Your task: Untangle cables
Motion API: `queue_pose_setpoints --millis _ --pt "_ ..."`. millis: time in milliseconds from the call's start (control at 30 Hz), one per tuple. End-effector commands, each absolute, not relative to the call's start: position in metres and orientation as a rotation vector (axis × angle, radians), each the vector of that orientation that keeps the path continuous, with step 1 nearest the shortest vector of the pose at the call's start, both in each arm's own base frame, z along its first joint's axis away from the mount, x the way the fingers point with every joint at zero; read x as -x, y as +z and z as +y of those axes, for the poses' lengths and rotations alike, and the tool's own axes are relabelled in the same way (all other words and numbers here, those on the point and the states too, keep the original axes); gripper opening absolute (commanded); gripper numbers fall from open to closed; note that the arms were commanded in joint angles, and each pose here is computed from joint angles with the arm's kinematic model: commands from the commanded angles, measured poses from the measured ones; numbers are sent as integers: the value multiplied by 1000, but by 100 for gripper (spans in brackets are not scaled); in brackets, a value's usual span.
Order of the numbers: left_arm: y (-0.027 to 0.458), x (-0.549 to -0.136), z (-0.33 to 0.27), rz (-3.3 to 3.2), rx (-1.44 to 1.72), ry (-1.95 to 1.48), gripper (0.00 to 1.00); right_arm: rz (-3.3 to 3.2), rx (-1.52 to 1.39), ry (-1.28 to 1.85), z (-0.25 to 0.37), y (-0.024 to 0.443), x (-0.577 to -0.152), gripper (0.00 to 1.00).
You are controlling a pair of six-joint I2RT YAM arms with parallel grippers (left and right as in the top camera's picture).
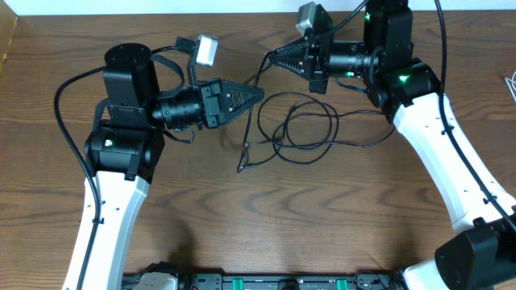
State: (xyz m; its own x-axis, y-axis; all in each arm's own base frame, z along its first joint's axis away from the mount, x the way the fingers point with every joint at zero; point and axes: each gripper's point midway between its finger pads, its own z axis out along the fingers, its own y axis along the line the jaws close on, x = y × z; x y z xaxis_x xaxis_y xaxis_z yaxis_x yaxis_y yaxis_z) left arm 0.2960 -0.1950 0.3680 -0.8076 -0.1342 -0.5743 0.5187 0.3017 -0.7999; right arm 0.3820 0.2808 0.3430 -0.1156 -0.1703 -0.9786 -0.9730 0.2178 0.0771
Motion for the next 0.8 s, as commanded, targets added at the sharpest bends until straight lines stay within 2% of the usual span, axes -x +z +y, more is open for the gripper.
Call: queue_pose_setpoints --millis 0,67,267,300,333,433,767 --pt "370 -302 -192 2024 -308 -1513 8 1558 1064 1018 276 349 -387 1" --pt "369 -303 -191 2025 -302 -1505 9 1601 1019 1010 274 346 -392 1" --pt "363 -313 -186 2040 -248 -1434 55 1730 850 1004 267 342 -408 1" --pt "360 -316 -185 2051 -226 -1415 66 1741 827 1001 266 342 -410 1" --pt "358 -318 -183 2059 -206 -1396 71 1751 806 991 265 344 -413 1" --pt "348 -328 -175 2095 -122 -1314 79 1775 724 943 257 350 -424 1" --pt "312 -343 -147 2224 106 -1084 81 1722 328 736 174 427 -466 1"
